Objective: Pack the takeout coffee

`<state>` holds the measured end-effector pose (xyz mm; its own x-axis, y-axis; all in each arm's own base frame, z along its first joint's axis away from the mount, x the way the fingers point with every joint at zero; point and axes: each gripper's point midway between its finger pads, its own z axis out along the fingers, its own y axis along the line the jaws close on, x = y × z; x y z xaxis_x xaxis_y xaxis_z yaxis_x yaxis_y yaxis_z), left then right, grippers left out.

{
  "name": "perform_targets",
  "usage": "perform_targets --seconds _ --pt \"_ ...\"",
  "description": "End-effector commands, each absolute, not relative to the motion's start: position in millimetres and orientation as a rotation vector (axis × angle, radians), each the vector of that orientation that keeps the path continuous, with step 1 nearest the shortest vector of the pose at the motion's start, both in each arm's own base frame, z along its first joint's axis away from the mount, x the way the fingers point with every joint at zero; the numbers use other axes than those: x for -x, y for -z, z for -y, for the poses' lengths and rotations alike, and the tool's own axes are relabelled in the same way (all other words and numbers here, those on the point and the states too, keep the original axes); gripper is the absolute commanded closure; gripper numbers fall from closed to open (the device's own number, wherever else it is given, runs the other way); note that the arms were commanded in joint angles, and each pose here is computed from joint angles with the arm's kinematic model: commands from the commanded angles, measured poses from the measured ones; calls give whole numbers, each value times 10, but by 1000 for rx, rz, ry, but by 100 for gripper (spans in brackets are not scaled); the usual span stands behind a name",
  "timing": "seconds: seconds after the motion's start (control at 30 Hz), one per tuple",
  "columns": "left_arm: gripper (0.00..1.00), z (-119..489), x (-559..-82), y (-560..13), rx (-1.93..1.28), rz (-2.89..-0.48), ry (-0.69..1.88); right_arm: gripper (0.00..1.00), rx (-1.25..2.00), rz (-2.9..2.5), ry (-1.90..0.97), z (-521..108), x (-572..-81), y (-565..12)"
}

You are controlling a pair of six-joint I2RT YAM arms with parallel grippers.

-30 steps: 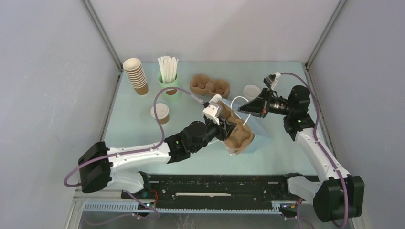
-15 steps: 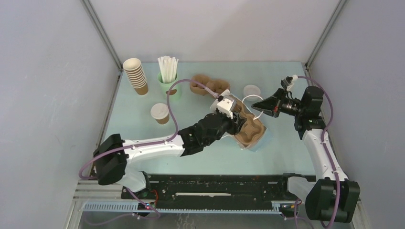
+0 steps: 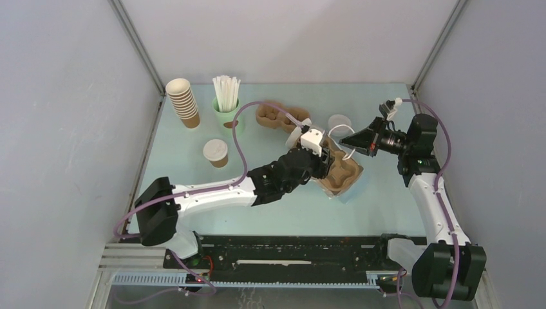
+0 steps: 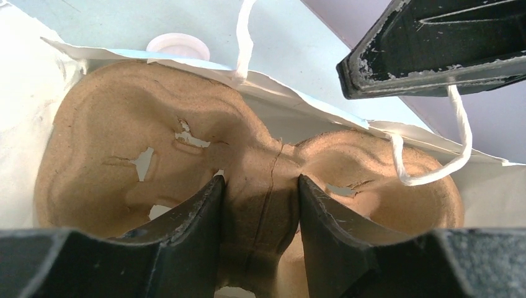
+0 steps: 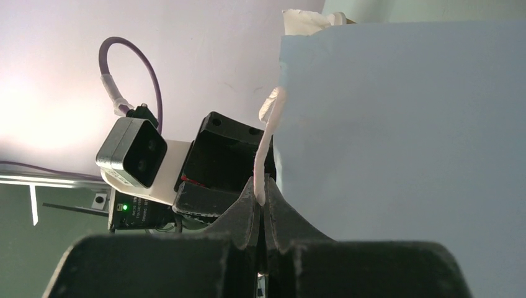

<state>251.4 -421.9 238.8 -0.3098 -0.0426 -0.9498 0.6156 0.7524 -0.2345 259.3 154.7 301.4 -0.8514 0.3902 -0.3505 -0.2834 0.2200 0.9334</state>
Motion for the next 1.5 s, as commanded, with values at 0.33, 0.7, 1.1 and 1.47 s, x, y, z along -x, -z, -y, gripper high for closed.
perform_targets --seconds 0.33,0.7,1.1,1.47 --pt "1 4077 -2397 -2800 -476 -1769 722 100 14 -1925 -1651 -1556 -2510 -3198" --pt "0 3711 -2125 -3220 -543 -1782 822 100 36 -1928 -1665 -1622 -2504 -3193" --pt "0 2759 -1879 -2888 -56 -2013 1210 100 33 -1935 -1656 -1642 -2525 -3160" --pt "35 3199 -1796 -2193 -51 -2227 1361 100 30 -1938 -1653 -1636 -2519 -3154"
